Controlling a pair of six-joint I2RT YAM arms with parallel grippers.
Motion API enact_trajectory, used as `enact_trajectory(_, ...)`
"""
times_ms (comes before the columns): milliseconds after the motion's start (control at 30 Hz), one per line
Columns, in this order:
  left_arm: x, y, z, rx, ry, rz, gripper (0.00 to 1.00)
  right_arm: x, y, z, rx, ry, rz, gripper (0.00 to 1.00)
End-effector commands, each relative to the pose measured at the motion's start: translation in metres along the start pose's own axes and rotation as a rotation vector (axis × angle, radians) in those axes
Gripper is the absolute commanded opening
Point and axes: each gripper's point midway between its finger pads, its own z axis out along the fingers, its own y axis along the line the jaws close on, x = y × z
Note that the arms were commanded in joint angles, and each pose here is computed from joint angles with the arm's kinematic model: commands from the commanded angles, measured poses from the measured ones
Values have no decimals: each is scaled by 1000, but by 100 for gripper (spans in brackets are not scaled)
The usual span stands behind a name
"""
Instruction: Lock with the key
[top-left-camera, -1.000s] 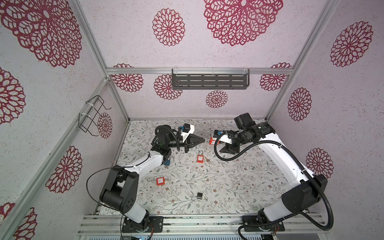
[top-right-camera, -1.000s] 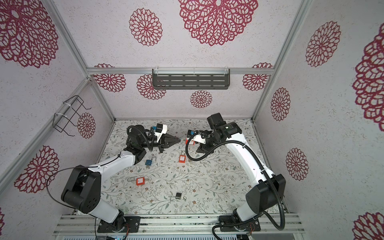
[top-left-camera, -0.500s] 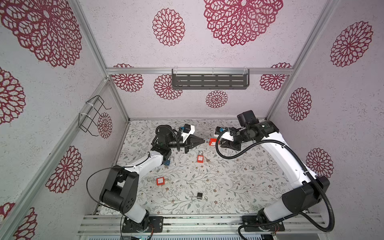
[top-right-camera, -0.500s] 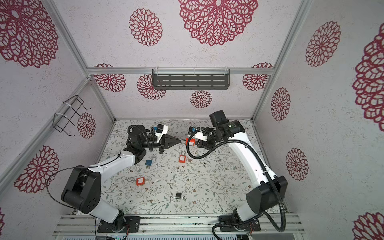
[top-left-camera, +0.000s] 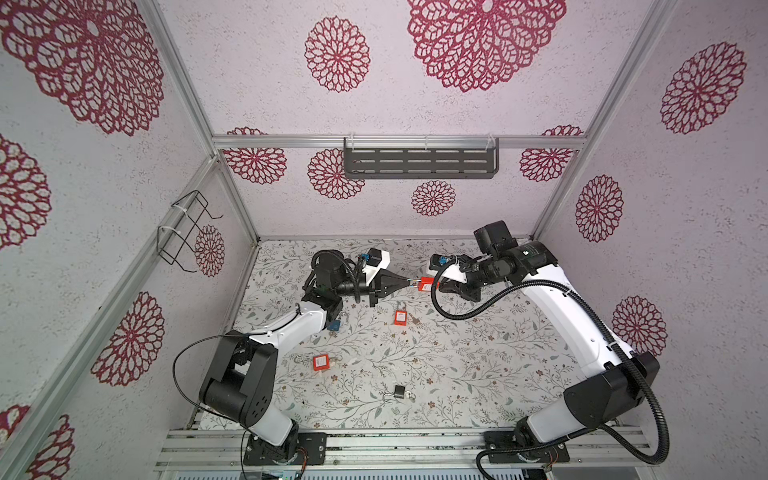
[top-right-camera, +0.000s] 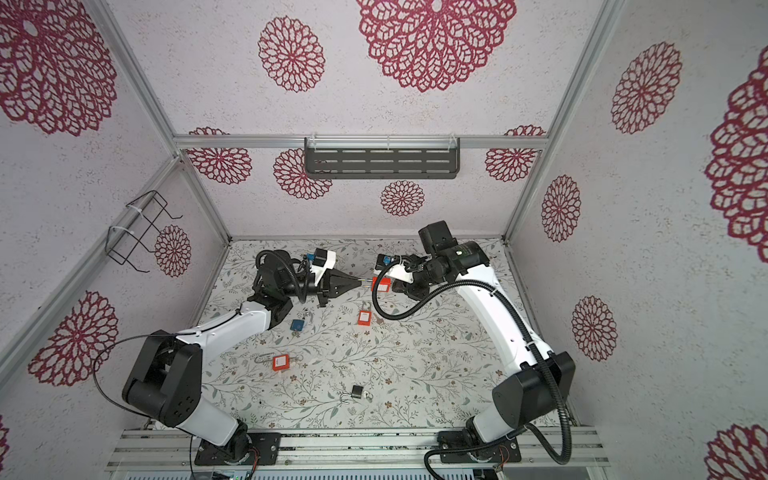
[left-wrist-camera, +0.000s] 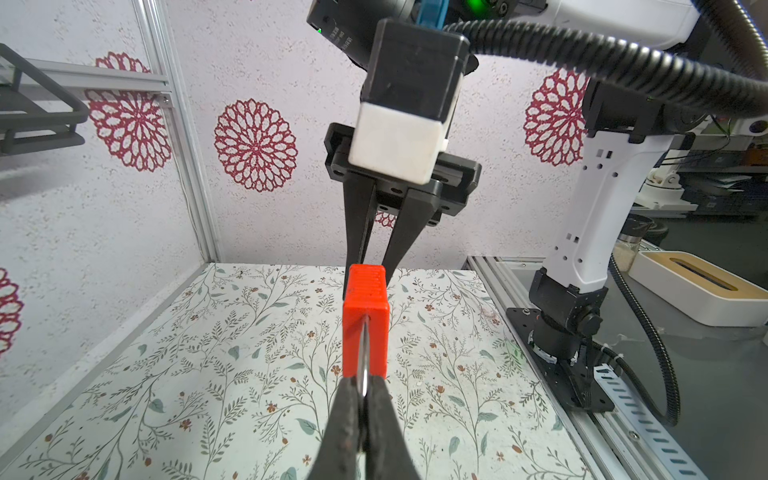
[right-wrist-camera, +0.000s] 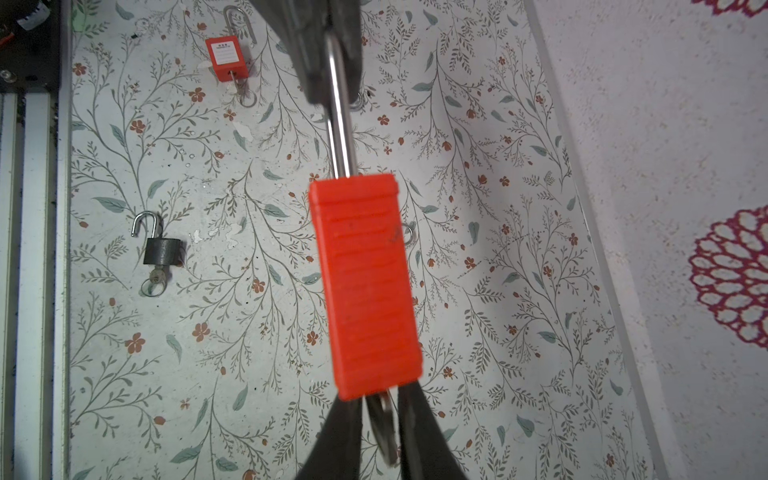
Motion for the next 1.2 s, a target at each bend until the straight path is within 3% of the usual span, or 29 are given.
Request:
enact_trajectory(0, -11, -10, 0, 23, -14, 43, 0, -11, 3, -14, 25, -51, -51, 17)
enact_trajectory(200, -10, -10, 1, 24, -13, 41, 0, -9, 5, -13, 21, -49, -53, 15)
enact_trajectory(500, -8, -11, -1, 17, 7, 49, 0, -3, 13, -10, -20, -32, -54, 4)
enact_trajectory(1167, -14, -5, -19, -33, 23, 95, 0, 17, 27, -3, -82, 21, 3, 0)
